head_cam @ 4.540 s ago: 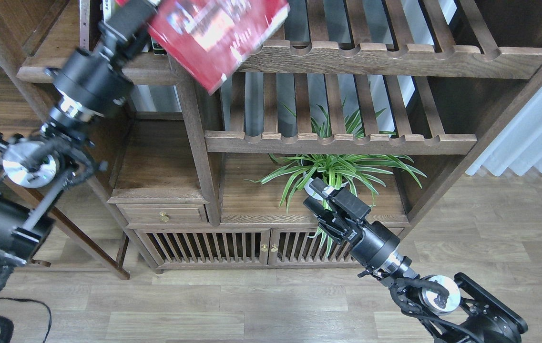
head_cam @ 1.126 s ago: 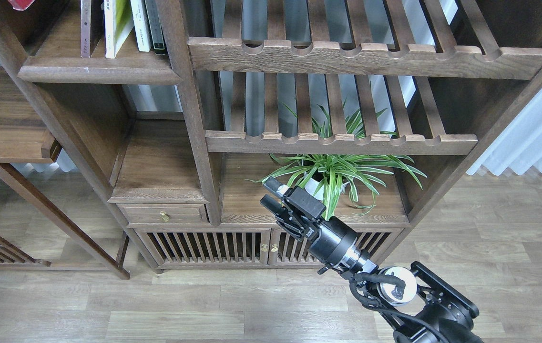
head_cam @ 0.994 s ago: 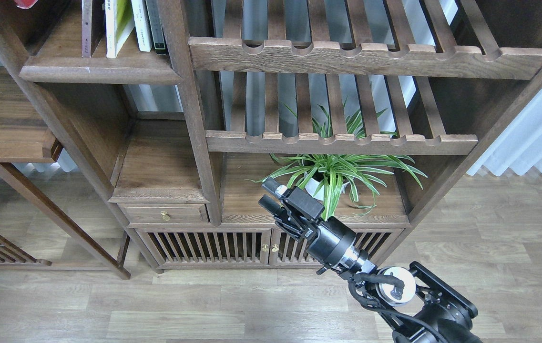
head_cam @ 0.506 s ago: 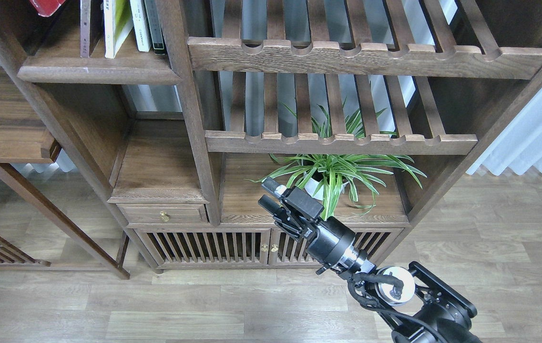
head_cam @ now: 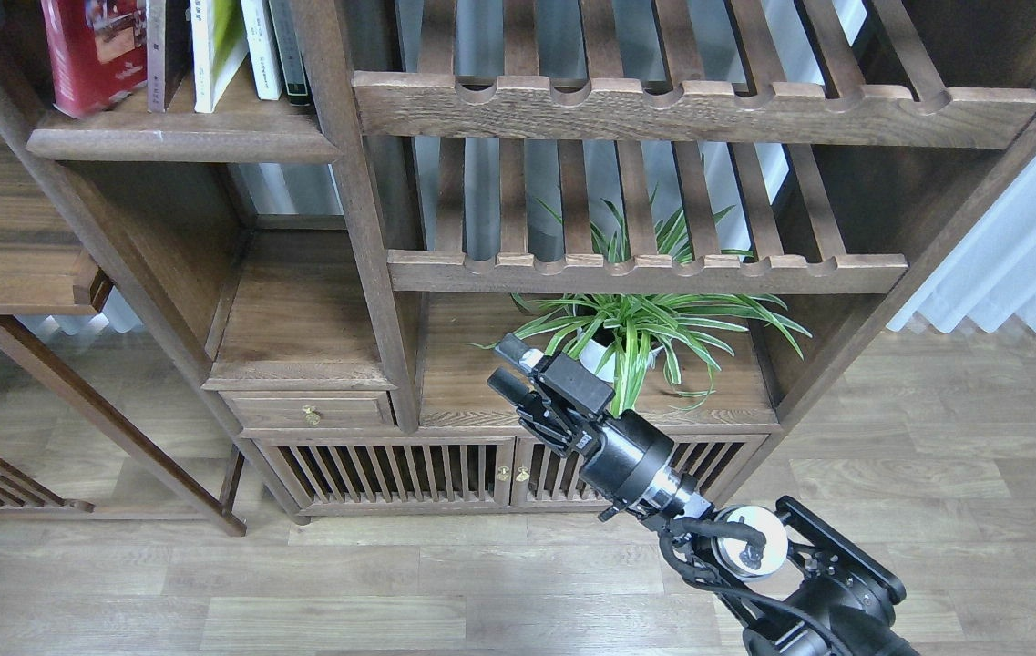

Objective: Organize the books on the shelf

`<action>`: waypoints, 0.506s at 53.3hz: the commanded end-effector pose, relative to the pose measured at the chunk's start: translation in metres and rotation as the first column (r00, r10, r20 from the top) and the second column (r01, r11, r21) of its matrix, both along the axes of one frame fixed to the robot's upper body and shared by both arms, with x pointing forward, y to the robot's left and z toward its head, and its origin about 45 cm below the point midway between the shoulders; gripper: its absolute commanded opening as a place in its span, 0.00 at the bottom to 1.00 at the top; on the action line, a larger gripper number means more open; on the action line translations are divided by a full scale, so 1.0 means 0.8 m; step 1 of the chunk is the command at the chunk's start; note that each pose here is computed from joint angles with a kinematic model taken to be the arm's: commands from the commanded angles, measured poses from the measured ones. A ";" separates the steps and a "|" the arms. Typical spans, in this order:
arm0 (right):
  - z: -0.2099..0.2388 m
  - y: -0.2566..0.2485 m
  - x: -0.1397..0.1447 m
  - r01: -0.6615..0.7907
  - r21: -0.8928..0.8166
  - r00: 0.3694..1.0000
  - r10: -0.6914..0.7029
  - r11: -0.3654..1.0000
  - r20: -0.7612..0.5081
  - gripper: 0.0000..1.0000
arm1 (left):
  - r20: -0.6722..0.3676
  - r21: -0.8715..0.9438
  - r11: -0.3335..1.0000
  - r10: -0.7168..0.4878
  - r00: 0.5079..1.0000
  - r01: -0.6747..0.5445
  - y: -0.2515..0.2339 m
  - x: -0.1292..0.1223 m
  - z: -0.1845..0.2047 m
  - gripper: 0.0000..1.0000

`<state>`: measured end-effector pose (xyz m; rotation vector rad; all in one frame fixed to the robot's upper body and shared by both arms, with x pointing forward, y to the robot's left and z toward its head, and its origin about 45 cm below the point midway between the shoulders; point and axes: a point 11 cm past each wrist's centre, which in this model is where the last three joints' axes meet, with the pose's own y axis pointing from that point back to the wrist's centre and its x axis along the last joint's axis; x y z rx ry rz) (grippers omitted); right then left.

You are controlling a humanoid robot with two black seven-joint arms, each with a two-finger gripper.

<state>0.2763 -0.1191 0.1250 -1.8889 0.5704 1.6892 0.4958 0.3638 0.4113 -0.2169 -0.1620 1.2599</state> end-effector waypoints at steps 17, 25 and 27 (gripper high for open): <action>0.000 -0.003 0.001 0.009 0.002 1.000 -0.009 1.000 0.000 0.84 | 0.169 -0.124 0.989 -0.063 0.984 0.085 -0.051 0.008 0.063 0.44; 0.012 -0.004 0.007 0.019 0.021 1.000 -0.019 1.000 0.021 0.84 | 0.292 -0.217 0.967 -0.065 0.954 0.133 -0.050 -0.008 0.075 0.49; 0.015 -0.002 0.007 0.016 0.026 1.000 -0.017 1.000 0.027 0.84 | 0.323 -0.241 0.959 -0.065 0.944 0.149 -0.050 -0.012 0.081 0.51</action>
